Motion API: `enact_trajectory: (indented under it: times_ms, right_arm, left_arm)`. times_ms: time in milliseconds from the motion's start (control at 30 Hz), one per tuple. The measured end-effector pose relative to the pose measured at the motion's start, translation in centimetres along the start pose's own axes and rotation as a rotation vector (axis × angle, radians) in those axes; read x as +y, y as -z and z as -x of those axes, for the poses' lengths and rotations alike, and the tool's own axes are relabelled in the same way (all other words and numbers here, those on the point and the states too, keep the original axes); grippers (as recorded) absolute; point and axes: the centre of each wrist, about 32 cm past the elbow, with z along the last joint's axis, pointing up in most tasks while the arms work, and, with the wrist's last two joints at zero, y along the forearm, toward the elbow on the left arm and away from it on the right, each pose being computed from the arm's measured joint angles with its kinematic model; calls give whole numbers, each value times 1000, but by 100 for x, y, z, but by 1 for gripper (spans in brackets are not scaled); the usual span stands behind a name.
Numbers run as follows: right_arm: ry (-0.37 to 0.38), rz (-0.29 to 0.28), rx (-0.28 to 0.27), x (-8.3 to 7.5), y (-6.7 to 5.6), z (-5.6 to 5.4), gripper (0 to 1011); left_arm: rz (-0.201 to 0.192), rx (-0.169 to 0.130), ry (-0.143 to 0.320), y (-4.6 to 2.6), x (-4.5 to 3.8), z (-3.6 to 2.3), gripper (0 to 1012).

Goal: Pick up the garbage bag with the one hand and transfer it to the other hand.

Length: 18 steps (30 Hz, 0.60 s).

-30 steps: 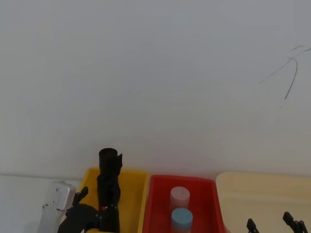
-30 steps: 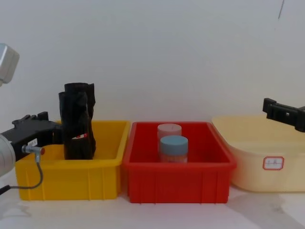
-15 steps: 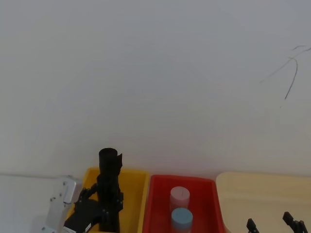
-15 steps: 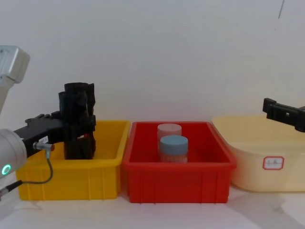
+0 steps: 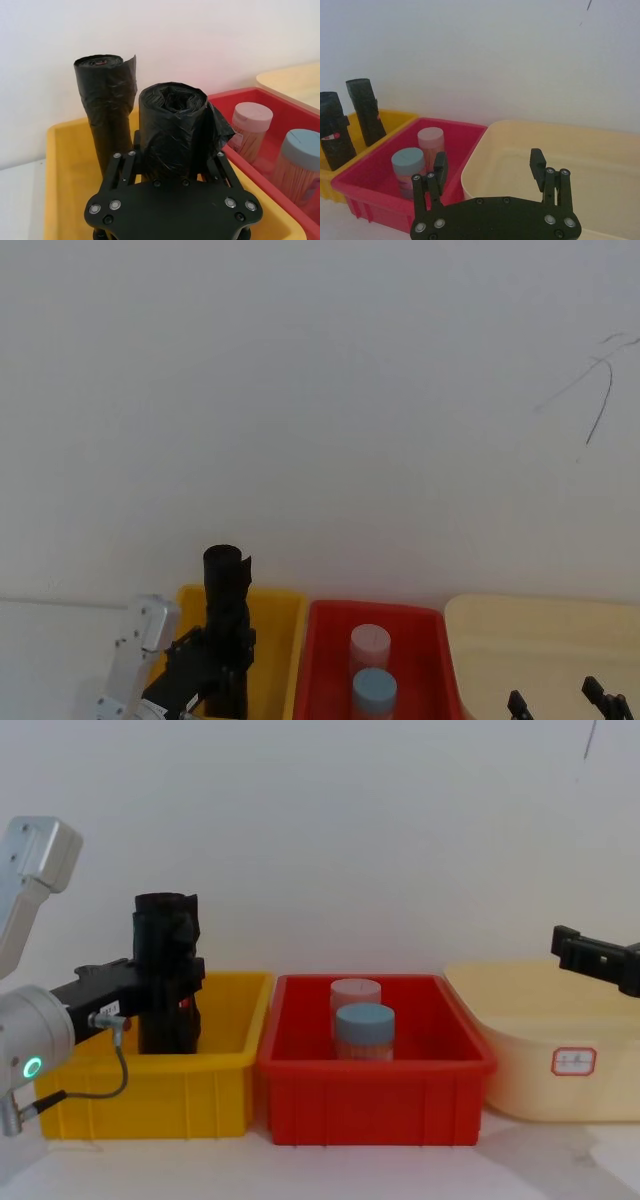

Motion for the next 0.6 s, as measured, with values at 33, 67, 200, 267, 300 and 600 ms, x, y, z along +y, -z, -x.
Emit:
enact_trajectory:
  times_ms: [33, 67, 200, 267, 300, 600]
  right_arm:
    - [0, 0, 0, 0, 0, 0, 1000]
    - [0, 0, 0, 0, 0, 0, 1000]
    - [0, 0, 0, 0, 0, 0, 1000]
    - [0, 0, 0, 0, 0, 0, 1000]
    - [0, 0, 0, 0, 0, 0, 1000]
    - [0, 0, 0, 0, 0, 0, 1000]
  left_arm:
    - [1, 0, 2, -3, -3, -1, 496]
    - [3, -1, 4, -12, -11, -3, 483]
    - [10, -6, 8, -39, -25, -7, 445]
    - [15, -10, 9, -62, -33, -7, 429]
    - [21, -14, 12, -91, -41, -7, 429]
    - [79, -61, 53, -368, -119, -6, 389]
